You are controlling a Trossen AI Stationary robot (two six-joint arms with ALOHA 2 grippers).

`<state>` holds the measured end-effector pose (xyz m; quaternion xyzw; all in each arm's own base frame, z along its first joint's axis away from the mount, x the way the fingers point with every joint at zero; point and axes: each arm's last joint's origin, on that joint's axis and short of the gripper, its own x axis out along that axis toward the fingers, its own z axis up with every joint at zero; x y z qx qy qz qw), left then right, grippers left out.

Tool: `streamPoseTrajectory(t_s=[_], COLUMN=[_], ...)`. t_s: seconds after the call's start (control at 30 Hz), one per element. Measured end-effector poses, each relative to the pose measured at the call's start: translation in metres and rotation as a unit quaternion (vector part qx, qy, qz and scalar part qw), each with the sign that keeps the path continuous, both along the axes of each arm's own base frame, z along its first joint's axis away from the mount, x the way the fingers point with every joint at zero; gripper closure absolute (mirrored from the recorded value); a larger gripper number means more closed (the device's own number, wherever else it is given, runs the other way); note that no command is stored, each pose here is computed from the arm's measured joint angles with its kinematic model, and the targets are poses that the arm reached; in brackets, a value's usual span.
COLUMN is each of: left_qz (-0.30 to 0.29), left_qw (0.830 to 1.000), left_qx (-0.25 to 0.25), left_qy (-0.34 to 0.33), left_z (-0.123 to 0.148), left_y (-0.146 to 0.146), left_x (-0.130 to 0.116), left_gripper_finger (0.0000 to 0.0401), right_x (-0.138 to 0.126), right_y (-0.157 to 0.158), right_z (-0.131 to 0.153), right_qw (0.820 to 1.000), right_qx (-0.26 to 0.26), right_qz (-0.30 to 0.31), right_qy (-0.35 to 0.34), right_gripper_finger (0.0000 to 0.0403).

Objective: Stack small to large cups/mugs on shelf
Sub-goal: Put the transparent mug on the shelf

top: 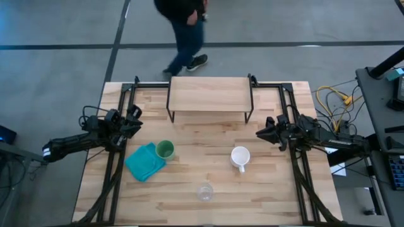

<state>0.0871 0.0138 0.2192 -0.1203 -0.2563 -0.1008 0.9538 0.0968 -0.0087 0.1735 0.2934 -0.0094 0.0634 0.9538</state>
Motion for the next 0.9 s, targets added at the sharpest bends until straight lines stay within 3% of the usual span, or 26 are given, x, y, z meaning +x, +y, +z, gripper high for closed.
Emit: streamPoseTrajectory(t_s=[0.1,0.27,0.47,0.63,0.9], left_qz=[0.000,0.000,0.000,0.009,-0.008], left_qw=[1.000,1.000,1.000,1.000,0.990], left_qx=[0.000,0.000,0.000,0.013,0.024], left_qy=[0.000,0.000,0.000,-0.010,-0.137], left_z=[0.000,0.000,0.000,0.001,0.020], left_y=[0.000,0.000,0.000,0.000,-0.005], left_x=[0.000,0.000,0.000,-0.001,-0.018], left_gripper_finger=[0.0338,0.0338,0.0338,0.0338,0.0338], right_x=[-0.002,-0.013,-0.016,0.001,0.041], right_y=[0.002,0.006,0.004,0.001,-0.005], right_z=[0.013,0.054,0.101,0.139,0.191], right_qw=[0.998,0.992,0.997,0.997,0.990], right_qx=[0.030,-0.022,-0.066,-0.073,-0.128], right_qz=[0.026,0.037,-0.011,-0.015,-0.008], right_qy=[-0.052,-0.116,-0.042,0.018,0.066], right_gripper_finger=[0.0323,0.0323,0.0323,0.0323,0.0323])
